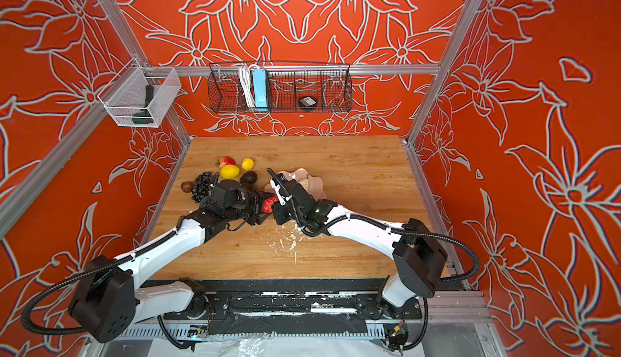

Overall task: Place and organize the fake fruits in the fruit bowl
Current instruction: 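Close right gripper on the red apple while left gripper opens and releases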

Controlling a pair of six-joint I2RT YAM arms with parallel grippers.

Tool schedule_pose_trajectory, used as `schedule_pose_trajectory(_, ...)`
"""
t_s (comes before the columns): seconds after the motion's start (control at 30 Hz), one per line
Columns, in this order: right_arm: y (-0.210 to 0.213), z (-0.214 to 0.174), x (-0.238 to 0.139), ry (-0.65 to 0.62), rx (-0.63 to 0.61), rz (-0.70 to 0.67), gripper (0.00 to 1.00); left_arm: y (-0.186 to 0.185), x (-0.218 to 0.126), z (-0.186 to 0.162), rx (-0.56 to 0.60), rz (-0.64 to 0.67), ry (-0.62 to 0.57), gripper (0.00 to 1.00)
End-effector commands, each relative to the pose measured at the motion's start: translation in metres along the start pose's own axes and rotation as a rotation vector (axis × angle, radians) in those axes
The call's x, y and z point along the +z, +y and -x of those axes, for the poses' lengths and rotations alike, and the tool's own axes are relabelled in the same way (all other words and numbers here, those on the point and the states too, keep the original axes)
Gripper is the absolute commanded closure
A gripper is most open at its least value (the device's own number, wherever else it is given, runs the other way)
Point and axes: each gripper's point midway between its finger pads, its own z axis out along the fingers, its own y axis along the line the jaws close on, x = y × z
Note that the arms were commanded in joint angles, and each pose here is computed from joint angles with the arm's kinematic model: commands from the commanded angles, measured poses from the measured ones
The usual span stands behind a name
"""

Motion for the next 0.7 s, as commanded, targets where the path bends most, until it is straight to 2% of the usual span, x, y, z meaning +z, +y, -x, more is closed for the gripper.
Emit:
schedule_pose_trajectory(0.0, -0.0006, 0.0029, -0.0001, -0.005, -0.008, -0.02, 0.78, -0.0051, -0.0014, -0.0046, -0.001, -0.023, 0.015, 0.34)
schedule_pose_trajectory(0.33, -0.0025, -0.0034, 0.0054, 0.011, -0.008, -0.023, 0.83, -0.0068, -0.0032, -0.0052, 0.001, -0.029, 0.014, 0.34)
schedule_pose_trajectory(0.67, -0.0019, -0.0002, 0.0048, 0.004, -0.011, -0.024, 0.98, -0.0058, -0.0011, -0.0048, 0.001, -0.023, 0.016, 0.34)
